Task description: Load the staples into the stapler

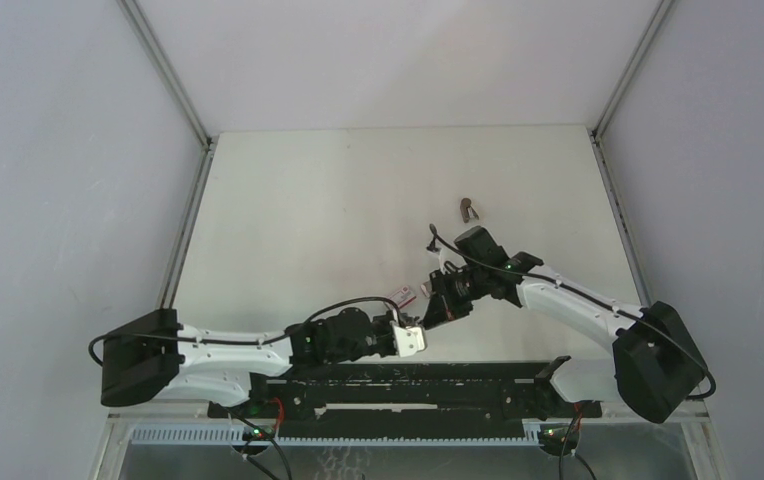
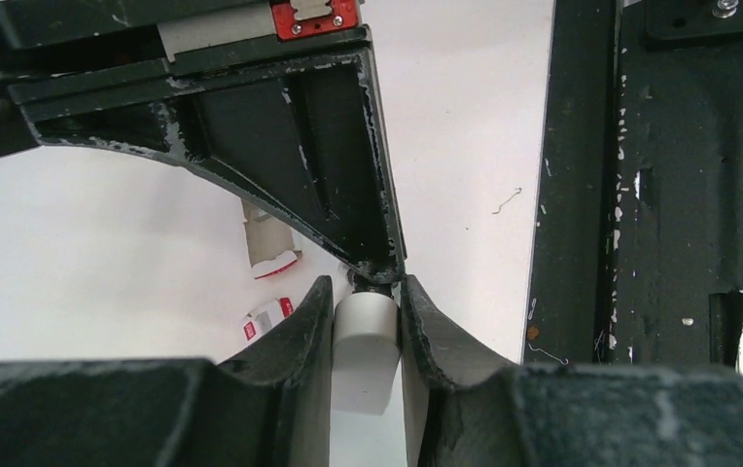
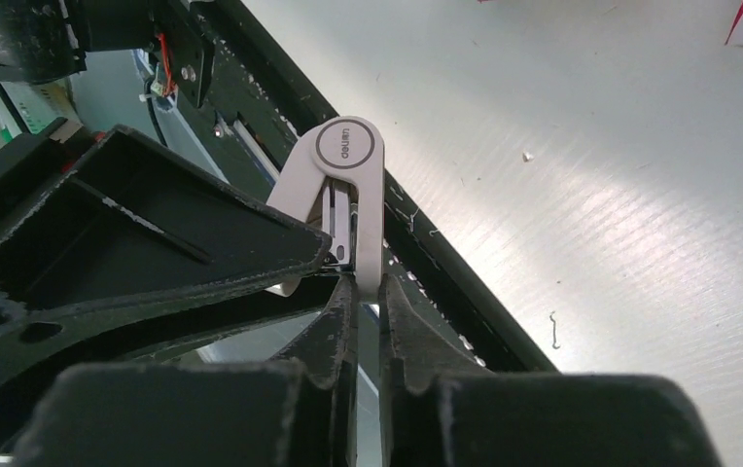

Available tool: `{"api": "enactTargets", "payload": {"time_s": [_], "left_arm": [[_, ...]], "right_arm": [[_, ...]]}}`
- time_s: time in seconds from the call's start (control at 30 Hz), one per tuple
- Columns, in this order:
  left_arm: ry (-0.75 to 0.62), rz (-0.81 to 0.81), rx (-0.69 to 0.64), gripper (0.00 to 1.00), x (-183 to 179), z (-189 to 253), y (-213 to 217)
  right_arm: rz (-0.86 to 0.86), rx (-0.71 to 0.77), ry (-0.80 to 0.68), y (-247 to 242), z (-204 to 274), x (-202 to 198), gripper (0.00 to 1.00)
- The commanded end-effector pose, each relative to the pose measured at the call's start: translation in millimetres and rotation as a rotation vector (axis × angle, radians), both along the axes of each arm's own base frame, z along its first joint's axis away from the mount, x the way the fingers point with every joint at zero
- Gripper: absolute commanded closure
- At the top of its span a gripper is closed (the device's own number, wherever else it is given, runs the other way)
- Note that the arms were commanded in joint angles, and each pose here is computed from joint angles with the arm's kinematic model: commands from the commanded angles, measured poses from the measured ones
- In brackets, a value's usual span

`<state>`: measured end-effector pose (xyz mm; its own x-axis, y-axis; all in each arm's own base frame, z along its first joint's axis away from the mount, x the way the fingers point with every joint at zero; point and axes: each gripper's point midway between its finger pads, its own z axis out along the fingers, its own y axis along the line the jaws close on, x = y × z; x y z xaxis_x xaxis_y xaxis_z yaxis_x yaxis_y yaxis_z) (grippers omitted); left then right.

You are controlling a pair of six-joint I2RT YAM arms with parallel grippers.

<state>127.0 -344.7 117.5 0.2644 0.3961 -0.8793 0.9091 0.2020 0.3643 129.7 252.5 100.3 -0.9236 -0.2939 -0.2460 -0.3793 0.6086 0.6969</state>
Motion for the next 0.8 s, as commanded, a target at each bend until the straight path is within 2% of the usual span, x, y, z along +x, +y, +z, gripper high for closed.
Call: {"api": "enactTargets", "payload": {"time_s": [0.0,0.07,0.1,0.17,0.3,0.37,0.53,0.77], "left_arm": [[-0.007,0.039,-0.152,0.88,6.3,35.0,-3.8],[0.023,0.076,-0.189,0.55,9.7,37.9,-0.7],[0.040,0.103,-0.218,0.42,12.4,41.1,1.6],[0.091,0.168,-0.292,0.30,17.6,52.2,6.4],[0.219,0.363,-0.443,0.15,35.7,75.0,21.4],[0.341,0.458,-0.508,0.12,43.9,83.3,25.5],[0.672,0.586,-0.563,0.19,56.2,76.0,22.1],[0.815,0.597,-0.527,0.18,59.9,57.5,14.8]], "right_arm": [[-0.014,0.037,-0.045,6.3,8.4,6.9,1.00],[-0.057,0.021,-0.085,3.2,11.1,15.0,1.00],[-0.096,0.000,-0.119,-0.1,11.3,23.2,1.00],[-0.181,-0.031,-0.176,-6.3,14.9,37.4,1.00],[-0.335,-0.047,-0.249,-11.2,22.6,57.5,1.00],[-0.386,-0.054,-0.273,-10.1,23.1,61.8,1.00],[-0.475,-0.080,-0.331,-4.0,24.5,69.8,1.00],[-0.499,-0.092,-0.363,3.8,23.5,70.0,1.00]]}}
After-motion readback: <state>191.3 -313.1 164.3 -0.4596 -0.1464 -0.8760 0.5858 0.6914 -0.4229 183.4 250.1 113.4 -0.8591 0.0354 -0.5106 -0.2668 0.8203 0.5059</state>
